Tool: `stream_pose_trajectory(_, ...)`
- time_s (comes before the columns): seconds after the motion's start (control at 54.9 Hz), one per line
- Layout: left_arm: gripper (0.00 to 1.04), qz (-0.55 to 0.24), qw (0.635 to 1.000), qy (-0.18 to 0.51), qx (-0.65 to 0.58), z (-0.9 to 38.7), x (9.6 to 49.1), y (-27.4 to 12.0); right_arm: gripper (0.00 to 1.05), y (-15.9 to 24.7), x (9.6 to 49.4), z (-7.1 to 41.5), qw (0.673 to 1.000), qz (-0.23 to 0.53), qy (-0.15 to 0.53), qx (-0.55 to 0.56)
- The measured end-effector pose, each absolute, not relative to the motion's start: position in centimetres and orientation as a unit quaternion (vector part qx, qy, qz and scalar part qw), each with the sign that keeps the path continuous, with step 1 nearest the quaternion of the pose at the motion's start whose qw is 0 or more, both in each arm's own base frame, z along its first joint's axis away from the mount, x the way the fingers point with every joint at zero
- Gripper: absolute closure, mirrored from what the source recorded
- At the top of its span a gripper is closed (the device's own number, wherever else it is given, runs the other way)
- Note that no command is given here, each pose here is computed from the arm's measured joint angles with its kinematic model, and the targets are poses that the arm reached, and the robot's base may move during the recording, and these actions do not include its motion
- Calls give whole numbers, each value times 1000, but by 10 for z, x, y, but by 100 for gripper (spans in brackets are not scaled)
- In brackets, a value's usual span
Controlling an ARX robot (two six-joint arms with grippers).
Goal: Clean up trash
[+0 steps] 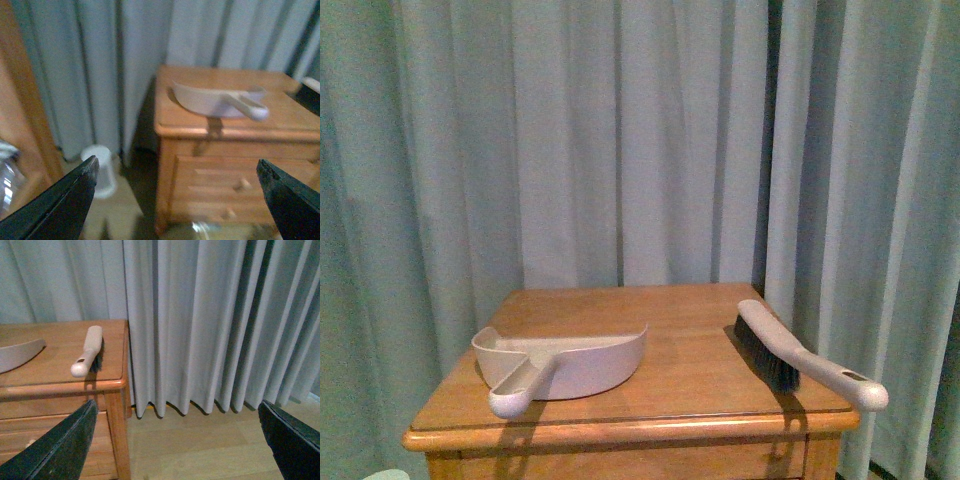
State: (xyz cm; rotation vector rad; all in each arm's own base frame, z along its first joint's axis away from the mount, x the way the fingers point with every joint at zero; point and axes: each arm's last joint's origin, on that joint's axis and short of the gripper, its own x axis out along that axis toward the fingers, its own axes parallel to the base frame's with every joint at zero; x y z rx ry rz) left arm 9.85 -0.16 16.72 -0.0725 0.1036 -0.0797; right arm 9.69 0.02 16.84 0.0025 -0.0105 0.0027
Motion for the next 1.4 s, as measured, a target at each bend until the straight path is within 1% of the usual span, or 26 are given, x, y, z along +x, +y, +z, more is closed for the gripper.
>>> stream_pose_trajectory(0.018,8,-47,995,74,-48,168,102,-2,7,0,97,168,1000,2,-5,1)
stream_pose_trajectory(0.055,8,-49,993,94,-57,175,111,-4,7,0,97,168,1000,2,-5,1)
stream_pose_trajectory(0.164,8,-43,993,104,-35,215,142,-12,7,0,97,168,1000,1,-5,1)
stream_pose_trajectory(0.291,8,-44,988,144,32,249,189,-29,7,0,97,168,1000,1,-5,1)
stream_pose_trajectory(0.401,8,-53,978,184,78,270,232,-47,7,0,97,168,1000,1,-5,1)
stream_pose_trajectory(0.492,8,-55,969,217,104,290,275,-66,7,0,97,168,1000,1,-5,1)
stream_pose_trajectory(0.583,8,-49,960,250,113,298,306,-81,7,0,97,168,1000,1,-5,1)
stream_pose_trajectory(0.692,8,-47,949,284,128,298,345,-105,7,0,97,168,1000,1,-5,1)
stream_pose_trajectory(0.801,8,-55,941,303,143,290,361,-122,7,0,97,168,1000,1,-5,1)
stream_pose_trajectory(1.093,8,-54,920,363,138,259,383,-151,7,0,97,168,1000,1,-5,1)
stream_pose_trajectory(1.402,8,-31,909,394,135,234,393,-151,7,0,97,168,1000,1,-5,1)
